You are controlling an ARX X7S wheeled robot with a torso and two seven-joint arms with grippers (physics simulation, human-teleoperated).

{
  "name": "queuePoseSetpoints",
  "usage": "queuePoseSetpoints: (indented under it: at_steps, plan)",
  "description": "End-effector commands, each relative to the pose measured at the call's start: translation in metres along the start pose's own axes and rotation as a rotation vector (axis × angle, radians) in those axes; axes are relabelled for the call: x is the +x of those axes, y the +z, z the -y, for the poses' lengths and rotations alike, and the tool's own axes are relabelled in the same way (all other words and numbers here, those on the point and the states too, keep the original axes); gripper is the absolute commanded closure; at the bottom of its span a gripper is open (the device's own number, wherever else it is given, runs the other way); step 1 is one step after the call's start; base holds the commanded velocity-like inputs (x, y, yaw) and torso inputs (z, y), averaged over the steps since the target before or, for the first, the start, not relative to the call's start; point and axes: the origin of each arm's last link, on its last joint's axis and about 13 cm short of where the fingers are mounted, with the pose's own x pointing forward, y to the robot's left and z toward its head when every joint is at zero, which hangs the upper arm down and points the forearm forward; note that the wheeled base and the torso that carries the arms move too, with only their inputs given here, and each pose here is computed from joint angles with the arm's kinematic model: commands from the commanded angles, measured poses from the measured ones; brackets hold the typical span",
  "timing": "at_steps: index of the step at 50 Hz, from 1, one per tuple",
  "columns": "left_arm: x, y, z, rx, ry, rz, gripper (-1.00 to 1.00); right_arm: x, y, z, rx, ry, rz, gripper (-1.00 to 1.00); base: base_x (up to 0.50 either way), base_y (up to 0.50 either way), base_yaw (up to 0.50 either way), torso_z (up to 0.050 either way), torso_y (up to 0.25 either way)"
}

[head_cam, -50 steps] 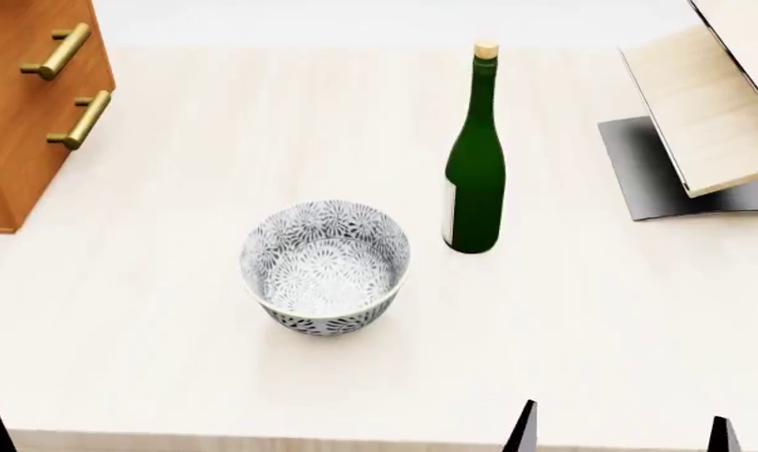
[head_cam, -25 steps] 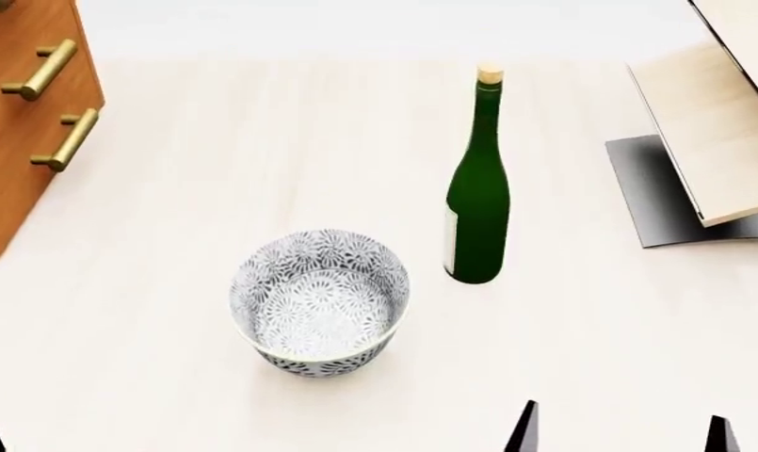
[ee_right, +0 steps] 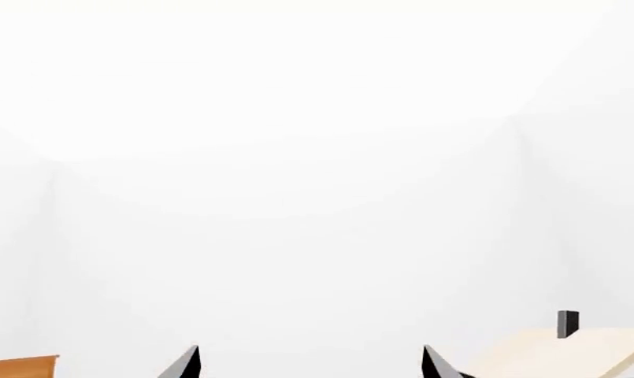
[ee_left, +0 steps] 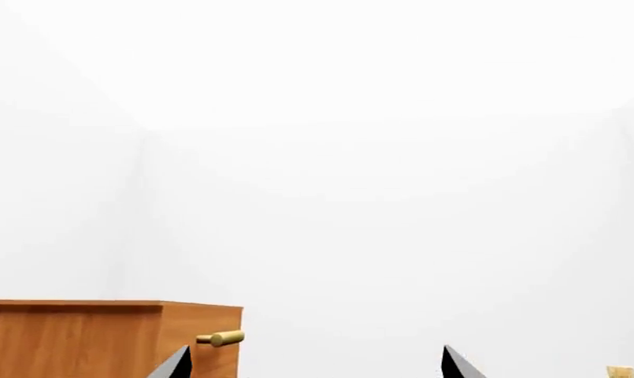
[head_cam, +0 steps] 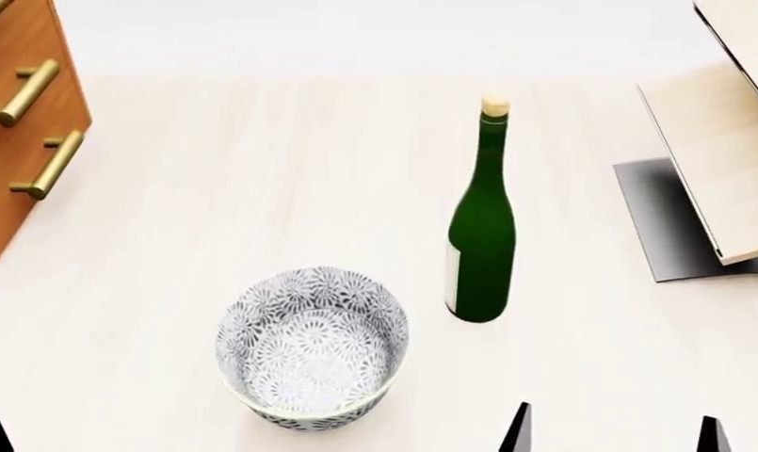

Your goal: Put the wine bottle on the wine rack.

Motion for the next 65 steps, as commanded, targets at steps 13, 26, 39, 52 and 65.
queuePoseSetpoints:
  at_steps: [13,26,39,52,65]
  plan:
    - [-0.001,0.000,0.001,0.010,-0.011,0.003,-1.00,-0.001,-0.002,-0.001,-0.002,0.000,-0.005,-1.00,0.18,0.00,0.00,0.000,0.000]
    - [0.001,0.000,0.001,0.004,-0.012,-0.003,-1.00,0.000,-0.003,-0.001,0.000,0.000,-0.020,-1.00,0.18,0.00,0.00,0.000,0.000]
    - [0.000,0.001,0.001,0.006,-0.011,0.000,-1.00,0.000,-0.003,-0.001,0.000,0.002,-0.026,-1.00,0.18,0.00,0.00,0.000,0.000]
    - [-0.001,0.001,0.002,0.004,-0.010,0.001,-1.00,-0.001,-0.005,-0.001,-0.007,-0.002,-0.037,-1.00,0.18,0.00,0.00,0.000,0.000]
    - [-0.001,-0.001,0.002,0.006,-0.020,-0.001,-1.00,0.001,-0.015,0.000,-0.038,-0.026,-0.093,-1.00,0.15,0.00,0.00,0.000,0.000]
